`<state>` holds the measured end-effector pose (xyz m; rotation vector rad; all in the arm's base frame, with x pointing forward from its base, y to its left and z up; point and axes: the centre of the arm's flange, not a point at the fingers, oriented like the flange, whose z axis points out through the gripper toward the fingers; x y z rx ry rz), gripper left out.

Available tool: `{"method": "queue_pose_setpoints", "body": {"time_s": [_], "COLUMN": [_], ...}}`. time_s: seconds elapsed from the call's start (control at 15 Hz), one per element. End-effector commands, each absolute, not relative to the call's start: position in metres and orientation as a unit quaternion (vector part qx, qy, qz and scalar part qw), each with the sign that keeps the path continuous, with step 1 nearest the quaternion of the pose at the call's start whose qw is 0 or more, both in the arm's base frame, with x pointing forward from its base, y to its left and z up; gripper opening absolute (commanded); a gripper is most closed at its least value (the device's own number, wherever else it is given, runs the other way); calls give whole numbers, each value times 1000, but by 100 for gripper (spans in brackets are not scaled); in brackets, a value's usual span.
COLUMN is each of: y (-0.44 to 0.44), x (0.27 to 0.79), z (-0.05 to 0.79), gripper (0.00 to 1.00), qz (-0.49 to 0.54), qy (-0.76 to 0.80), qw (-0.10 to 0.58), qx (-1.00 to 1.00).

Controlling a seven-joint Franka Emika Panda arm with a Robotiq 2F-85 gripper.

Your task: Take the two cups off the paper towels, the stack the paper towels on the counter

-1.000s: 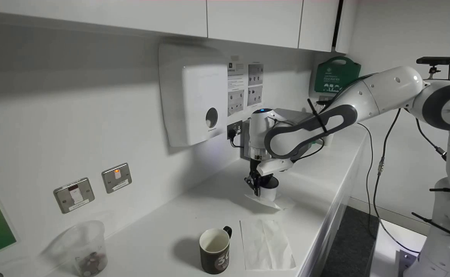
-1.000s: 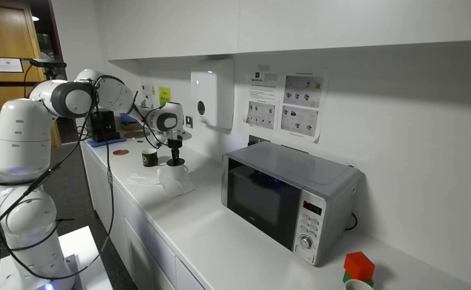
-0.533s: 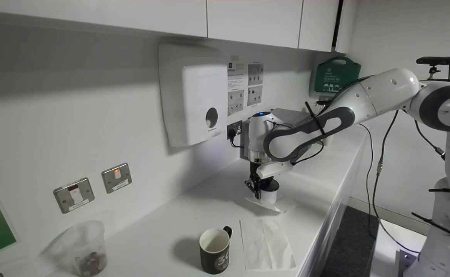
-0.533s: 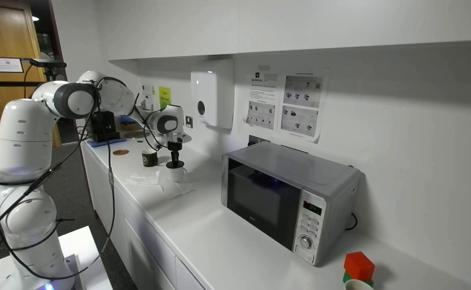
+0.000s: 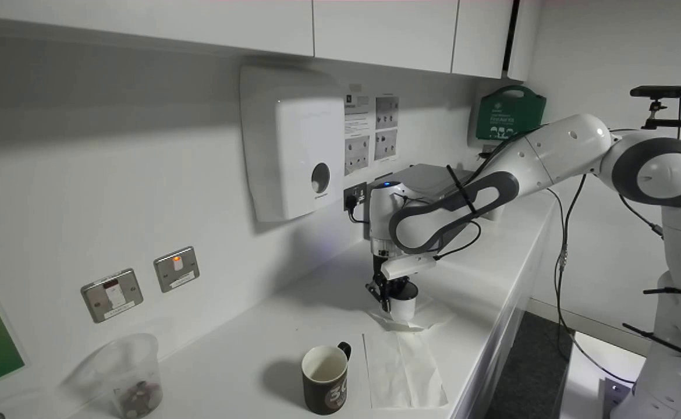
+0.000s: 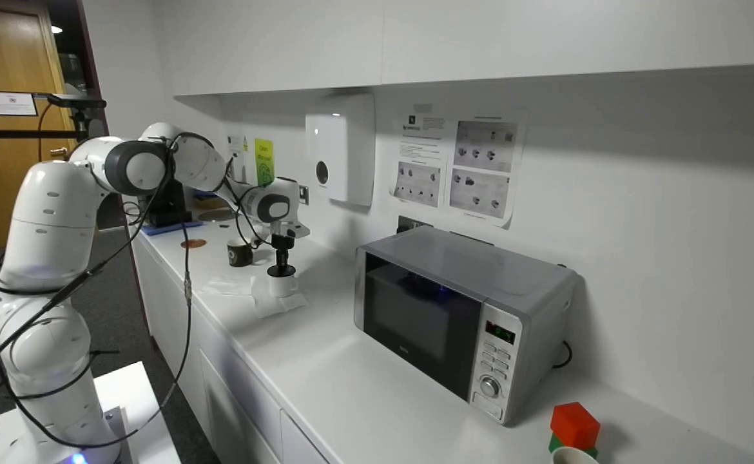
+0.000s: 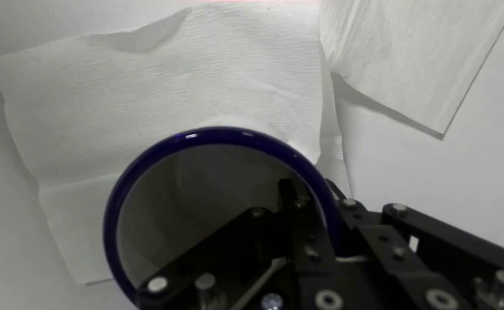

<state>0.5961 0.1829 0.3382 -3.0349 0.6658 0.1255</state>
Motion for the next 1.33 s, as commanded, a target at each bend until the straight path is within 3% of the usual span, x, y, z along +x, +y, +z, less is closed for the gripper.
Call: {"method": "queue_pose_setpoints", "body": {"time_s": [0.0,0.07,0.13,0.2,0.8,1.2,1.27], "y": [184,184,185,184,181,176,174], "x": [603,603,603,603,602,599,600], "z": [342,343,343,344,354,367,368], "gripper": [1,1,31,32,98,98,82], "qz": [40,41,40,40,35,21,21], "qy": [221,222,224,224,228,229,229], "qw": [27,26,26,25,27,36,37], "qx": [-974,-974,-973,-973,-973,-973,-973]}}
